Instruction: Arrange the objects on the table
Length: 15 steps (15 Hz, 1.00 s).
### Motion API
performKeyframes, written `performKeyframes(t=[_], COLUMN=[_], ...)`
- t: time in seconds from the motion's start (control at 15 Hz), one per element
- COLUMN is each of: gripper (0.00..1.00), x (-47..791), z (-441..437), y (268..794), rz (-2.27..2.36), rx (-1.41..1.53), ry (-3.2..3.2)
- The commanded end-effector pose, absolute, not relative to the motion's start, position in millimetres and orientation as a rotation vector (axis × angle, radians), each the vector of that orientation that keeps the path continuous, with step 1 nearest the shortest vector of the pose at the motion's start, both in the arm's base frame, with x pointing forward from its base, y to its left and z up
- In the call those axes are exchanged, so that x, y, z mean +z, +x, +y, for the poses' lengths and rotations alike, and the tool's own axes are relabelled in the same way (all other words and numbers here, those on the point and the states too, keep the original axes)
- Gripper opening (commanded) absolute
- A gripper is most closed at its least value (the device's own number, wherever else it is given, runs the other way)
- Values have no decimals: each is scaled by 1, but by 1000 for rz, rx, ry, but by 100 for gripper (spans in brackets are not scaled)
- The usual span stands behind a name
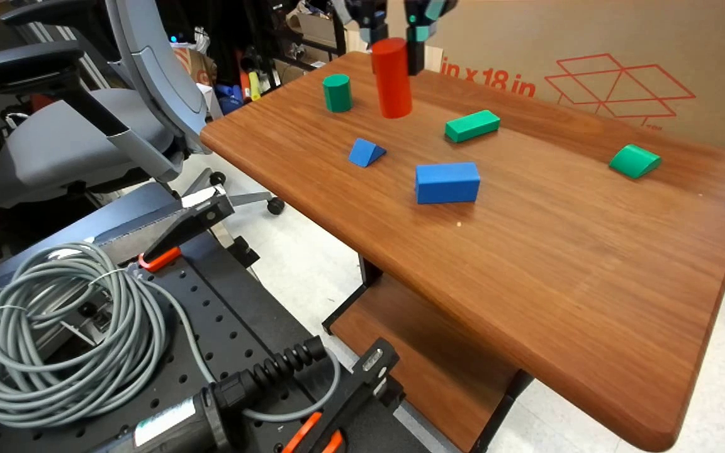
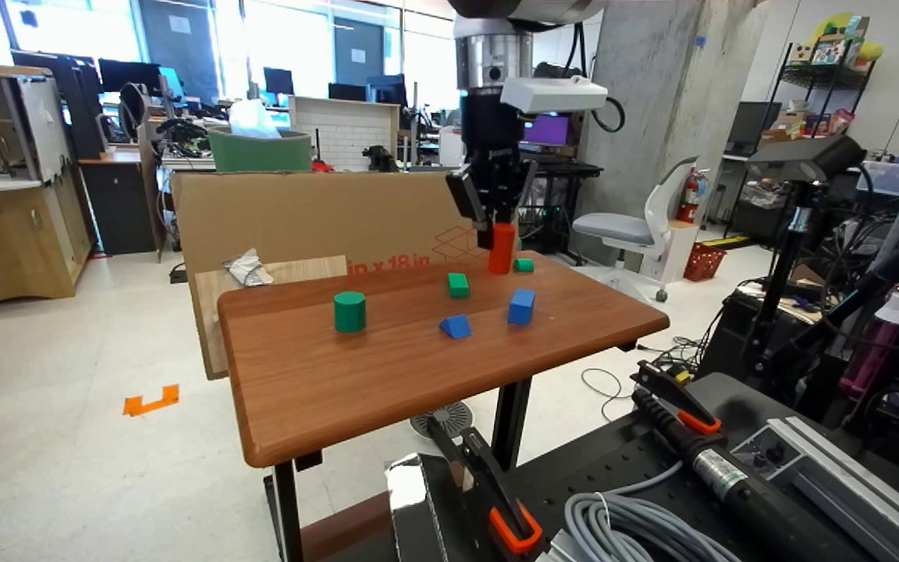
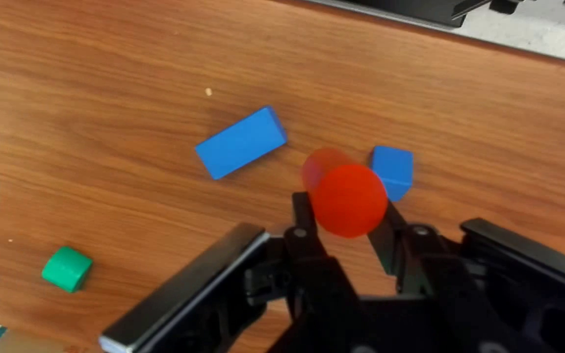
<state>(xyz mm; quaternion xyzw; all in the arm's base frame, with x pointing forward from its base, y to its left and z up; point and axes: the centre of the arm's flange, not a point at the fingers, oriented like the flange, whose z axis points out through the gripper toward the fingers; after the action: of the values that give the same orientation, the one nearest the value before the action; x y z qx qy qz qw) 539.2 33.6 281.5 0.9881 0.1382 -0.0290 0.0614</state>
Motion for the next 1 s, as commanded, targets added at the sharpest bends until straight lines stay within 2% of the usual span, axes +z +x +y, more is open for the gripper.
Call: performKeyframes(t=[0.0, 0.47, 0.93], gripper=[8, 8, 8], x=[286, 268, 264], z=[71, 103, 104], y=[498, 465, 461], rz=[603, 1157, 1417], rx=[-6, -90, -131], ry=[2951, 2866, 2684])
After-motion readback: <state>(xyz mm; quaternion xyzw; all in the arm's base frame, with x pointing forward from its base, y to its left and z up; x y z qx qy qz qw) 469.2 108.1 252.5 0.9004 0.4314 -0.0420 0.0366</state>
